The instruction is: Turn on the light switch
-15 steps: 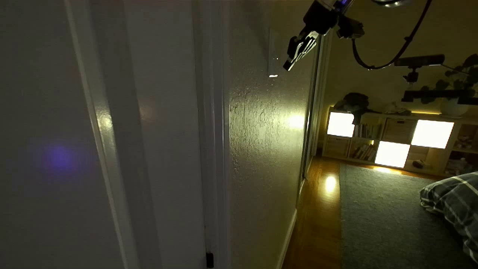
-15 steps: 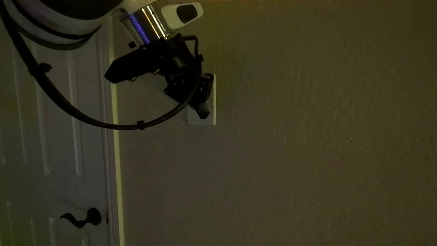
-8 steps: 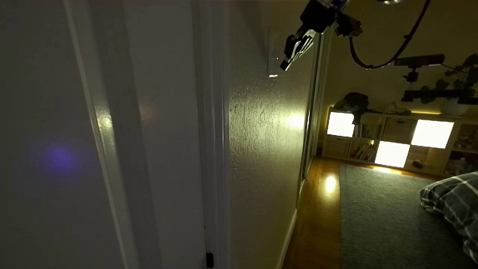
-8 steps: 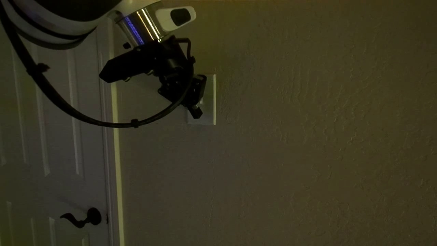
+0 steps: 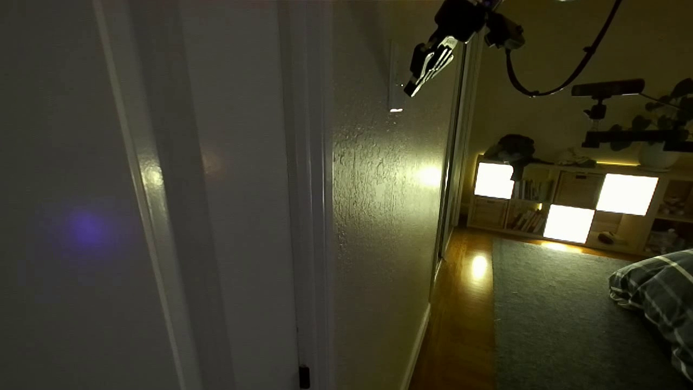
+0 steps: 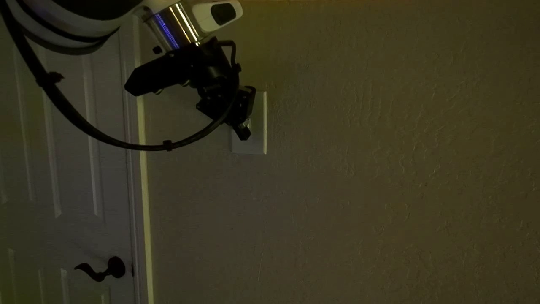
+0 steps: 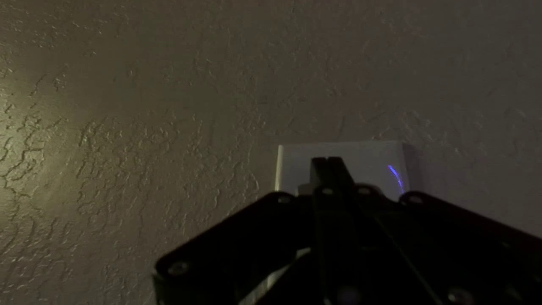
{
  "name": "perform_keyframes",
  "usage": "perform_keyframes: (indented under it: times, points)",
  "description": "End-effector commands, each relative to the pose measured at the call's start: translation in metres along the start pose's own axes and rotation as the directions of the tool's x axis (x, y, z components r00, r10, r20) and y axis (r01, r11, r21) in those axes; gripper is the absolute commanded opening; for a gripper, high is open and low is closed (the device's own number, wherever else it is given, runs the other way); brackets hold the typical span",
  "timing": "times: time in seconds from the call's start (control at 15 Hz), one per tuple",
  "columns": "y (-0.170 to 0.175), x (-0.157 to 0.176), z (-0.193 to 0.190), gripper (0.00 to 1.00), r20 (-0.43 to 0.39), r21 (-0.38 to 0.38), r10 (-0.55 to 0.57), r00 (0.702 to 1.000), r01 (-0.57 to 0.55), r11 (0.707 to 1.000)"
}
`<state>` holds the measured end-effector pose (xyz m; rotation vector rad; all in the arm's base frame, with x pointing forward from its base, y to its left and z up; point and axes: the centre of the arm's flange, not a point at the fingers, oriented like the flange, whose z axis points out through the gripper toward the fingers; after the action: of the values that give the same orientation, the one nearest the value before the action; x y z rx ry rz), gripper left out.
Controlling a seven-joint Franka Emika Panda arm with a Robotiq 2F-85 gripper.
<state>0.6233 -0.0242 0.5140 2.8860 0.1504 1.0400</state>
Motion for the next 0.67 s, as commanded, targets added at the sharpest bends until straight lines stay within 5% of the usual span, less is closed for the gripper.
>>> perform_keyframes:
  times: [0.0,0.6]
  points:
    - [-0.0006,0.0026,-0.0162,0.04,-0.028,0.016,0.040,0.999,-0.039,0.999]
    - [0.0003,0.0056,-0.0219,0.04,-0.044,0.017,0.058,0.997,-0.058,0.998]
